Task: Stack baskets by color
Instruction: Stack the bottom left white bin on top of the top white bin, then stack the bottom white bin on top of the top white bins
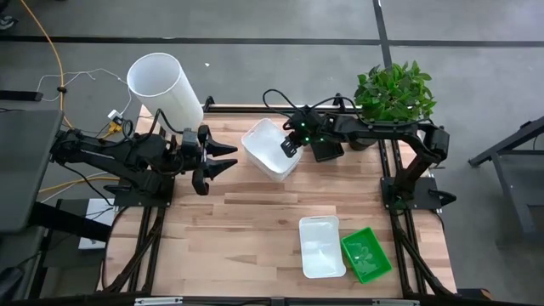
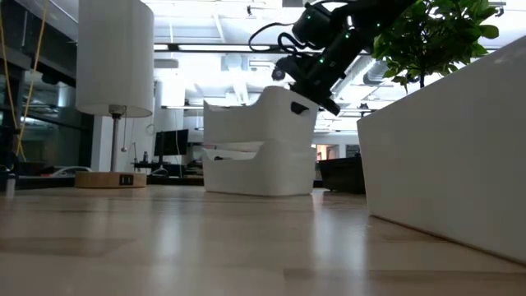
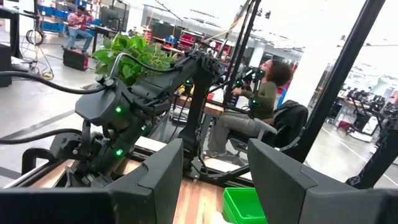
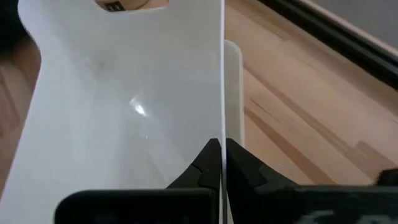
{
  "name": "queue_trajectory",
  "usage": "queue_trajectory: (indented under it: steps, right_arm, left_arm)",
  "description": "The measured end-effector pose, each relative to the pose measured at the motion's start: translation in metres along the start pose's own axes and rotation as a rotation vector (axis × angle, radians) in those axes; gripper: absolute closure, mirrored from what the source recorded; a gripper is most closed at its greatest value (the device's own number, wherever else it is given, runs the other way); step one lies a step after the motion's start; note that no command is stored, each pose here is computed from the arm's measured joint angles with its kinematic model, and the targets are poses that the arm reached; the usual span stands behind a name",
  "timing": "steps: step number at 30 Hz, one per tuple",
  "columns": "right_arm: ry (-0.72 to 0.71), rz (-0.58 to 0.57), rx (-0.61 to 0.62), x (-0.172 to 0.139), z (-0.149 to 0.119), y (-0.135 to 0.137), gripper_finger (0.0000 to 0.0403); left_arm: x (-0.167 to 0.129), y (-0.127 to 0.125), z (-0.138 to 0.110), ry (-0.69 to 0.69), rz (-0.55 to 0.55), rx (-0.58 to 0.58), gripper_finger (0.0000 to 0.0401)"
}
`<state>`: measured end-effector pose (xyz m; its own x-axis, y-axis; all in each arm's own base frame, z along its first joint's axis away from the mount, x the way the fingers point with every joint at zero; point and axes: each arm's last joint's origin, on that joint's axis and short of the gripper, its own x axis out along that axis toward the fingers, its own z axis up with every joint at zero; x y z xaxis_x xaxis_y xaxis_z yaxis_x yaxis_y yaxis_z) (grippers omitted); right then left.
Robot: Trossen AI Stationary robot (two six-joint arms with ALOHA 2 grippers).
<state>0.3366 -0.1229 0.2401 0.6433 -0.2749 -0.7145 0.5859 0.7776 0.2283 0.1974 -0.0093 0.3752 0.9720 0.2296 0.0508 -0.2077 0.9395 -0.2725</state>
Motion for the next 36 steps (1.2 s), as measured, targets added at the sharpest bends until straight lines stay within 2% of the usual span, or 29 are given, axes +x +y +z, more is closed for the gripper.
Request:
queue_trajectory:
  steps: [8, 24, 27, 31, 36]
  right_arm:
    - [0.038, -0.057, -0.002, 0.000, -0.005, -0.003, 0.0403]
    - [0.039, -0.038, 0.035, 0.000, -0.004, -0.002, 0.0394]
    - [0.052, -0.004, 0.036, 0.000, -0.005, -0.001, 0.0359]
    - [0.049, 0.020, 0.017, -0.006, -0.003, 0.000, 0.0280]
    - [0.035, 0.073, -0.006, -0.037, 0.001, 0.002, 0.0183]
  left_arm:
    - [0.000, 0.000, 0.000, 0.000, 0.000, 0.000, 0.0231]
    - [0.000, 0.000, 0.000, 0.000, 0.000, 0.000, 0.0231]
    - [0.000, 0.000, 0.000, 0.000, 0.000, 0.000, 0.0231]
    - [0.000, 0.000, 0.000, 0.001, 0.000, 0.000, 0.0231]
    - [0.000, 0.000, 0.000, 0.001, 0.000, 0.001, 0.0231]
